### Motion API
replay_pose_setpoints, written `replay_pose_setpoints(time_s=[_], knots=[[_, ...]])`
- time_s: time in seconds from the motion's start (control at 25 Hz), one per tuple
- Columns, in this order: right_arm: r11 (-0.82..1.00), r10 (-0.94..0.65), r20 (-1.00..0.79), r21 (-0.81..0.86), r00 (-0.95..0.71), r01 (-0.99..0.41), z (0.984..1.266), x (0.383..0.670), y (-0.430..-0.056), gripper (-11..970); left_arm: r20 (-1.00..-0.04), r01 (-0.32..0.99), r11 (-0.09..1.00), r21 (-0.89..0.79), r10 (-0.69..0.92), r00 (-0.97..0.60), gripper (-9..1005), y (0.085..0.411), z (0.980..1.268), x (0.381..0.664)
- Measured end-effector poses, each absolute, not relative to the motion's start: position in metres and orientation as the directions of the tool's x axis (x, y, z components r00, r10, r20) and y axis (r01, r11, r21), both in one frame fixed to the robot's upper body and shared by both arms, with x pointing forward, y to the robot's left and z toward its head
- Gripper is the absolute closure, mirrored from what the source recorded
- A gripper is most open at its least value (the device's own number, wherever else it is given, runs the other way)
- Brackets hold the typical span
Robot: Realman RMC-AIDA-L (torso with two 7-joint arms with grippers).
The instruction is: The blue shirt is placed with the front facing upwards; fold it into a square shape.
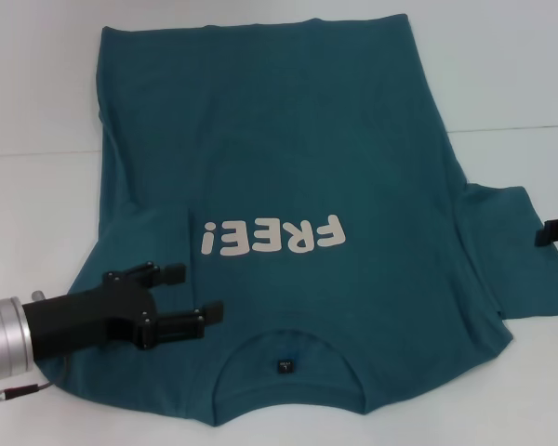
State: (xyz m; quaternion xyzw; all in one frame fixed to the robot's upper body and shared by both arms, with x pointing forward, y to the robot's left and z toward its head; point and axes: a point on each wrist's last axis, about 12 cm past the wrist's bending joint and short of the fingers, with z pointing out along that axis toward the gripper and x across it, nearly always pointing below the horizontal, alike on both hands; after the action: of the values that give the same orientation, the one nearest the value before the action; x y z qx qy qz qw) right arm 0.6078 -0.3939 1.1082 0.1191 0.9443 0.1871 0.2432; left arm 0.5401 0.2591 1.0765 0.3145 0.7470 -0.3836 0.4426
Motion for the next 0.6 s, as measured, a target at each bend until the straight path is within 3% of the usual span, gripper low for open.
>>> replay_pose_setpoints(time_s=[0.6], knots=[[0.904, 0.315, -0.413, 0.405, -0.854, 0.138, 1.099, 0.607, -0.389, 95, -0.904, 0.812, 0.504, -0.294, 0.13, -0.408, 64, 0.258, 1.077, 0.541]])
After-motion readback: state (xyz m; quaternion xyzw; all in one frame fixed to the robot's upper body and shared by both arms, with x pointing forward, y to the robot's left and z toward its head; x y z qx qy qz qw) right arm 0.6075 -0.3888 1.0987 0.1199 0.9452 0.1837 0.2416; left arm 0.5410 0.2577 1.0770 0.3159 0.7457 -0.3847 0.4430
